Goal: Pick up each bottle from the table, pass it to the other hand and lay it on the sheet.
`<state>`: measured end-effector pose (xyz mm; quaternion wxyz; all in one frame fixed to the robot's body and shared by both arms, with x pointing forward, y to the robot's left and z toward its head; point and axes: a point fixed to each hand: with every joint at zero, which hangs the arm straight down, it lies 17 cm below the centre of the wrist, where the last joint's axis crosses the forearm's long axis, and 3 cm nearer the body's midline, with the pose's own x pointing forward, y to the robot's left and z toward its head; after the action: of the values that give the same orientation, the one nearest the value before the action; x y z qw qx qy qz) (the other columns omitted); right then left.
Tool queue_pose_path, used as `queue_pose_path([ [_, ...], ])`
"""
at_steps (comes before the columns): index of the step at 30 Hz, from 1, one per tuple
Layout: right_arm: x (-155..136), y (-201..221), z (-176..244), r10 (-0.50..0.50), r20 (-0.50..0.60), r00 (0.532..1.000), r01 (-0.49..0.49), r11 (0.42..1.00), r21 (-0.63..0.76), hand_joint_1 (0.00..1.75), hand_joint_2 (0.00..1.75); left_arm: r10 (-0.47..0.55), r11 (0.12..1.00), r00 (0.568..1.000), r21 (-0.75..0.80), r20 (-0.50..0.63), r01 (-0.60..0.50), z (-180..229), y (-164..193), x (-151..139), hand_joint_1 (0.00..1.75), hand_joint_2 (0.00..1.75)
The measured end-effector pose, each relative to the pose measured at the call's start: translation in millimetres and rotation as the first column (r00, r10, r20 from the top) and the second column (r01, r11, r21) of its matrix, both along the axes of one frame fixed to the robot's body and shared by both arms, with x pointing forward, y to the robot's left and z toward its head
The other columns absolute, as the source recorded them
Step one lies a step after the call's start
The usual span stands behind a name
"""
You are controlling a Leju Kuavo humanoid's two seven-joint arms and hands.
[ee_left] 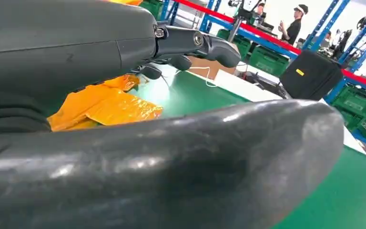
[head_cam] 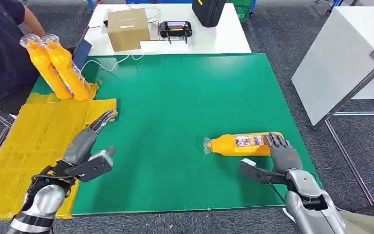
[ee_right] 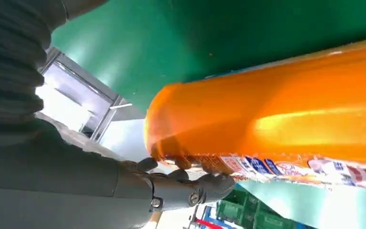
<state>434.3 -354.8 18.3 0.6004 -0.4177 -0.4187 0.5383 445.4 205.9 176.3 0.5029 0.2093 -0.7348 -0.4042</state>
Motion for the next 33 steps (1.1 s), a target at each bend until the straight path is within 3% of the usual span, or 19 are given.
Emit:
queue_pose_path([
  [7, 2.5, -9.8, -9.6, -0.012, -0.047, 0.999, 0.009, 0.998, -0.069, 0.0, 1.75, -0.001, 1.0, 1.0, -0.006, -0.007, 0.001, -0.2, 0.0, 0.3, 0.0, 0.0],
  [8, 2.9, -11.1, -10.7, -0.013, -0.052, 0.999, 0.009, 0.997, -0.077, 1.75, 1.75, -0.001, 1.0, 1.0, -0.006, -0.007, 0.001, -0.3, -0.1, 0.3, 0.0, 0.0],
  [14, -3.8, -16.8, -34.4, 0.073, -0.214, 0.974, -0.081, 0.996, -0.025, 1.75, 1.75, -0.02, 1.0, 1.0, -0.02, -0.007, 0.02, 10.6, -7.0, 12.1, 0.0, 0.0],
  [17, -3.7, -20.3, -32.9, 0.124, -0.225, 0.967, -0.129, 0.992, -0.01, 1.75, 1.75, -0.035, 0.999, 0.999, -0.035, -0.013, 0.035, 14.4, -12.1, 16.1, 0.0, 0.0],
  [25, 0.6, -32.3, -33.5, 0.133, -0.247, 0.96, -0.146, 0.989, -0.032, 1.75, 1.75, -0.051, 0.998, 0.998, -0.041, -0.03, 0.05, 5.4, -15.4, 19.2, 0.0, 0.0],
  [27, 1.7, -32.9, -32.7, 0.137, -0.248, 0.959, -0.152, 0.987, -0.043, 0.0, 1.75, -0.053, 0.998, 0.998, -0.04, -0.032, 0.052, 4.6, -16.2, 19.1, 0.0, 0.0],
  [33, -4.3, -37.6, -43.9, 0.103, -0.268, 0.958, -0.146, 0.978, -0.147, 0.0, 1.75, -0.053, 0.998, 0.998, -0.041, -0.04, 0.051, 4.0, -18.8, 19.3, 0.0, 0.0],
])
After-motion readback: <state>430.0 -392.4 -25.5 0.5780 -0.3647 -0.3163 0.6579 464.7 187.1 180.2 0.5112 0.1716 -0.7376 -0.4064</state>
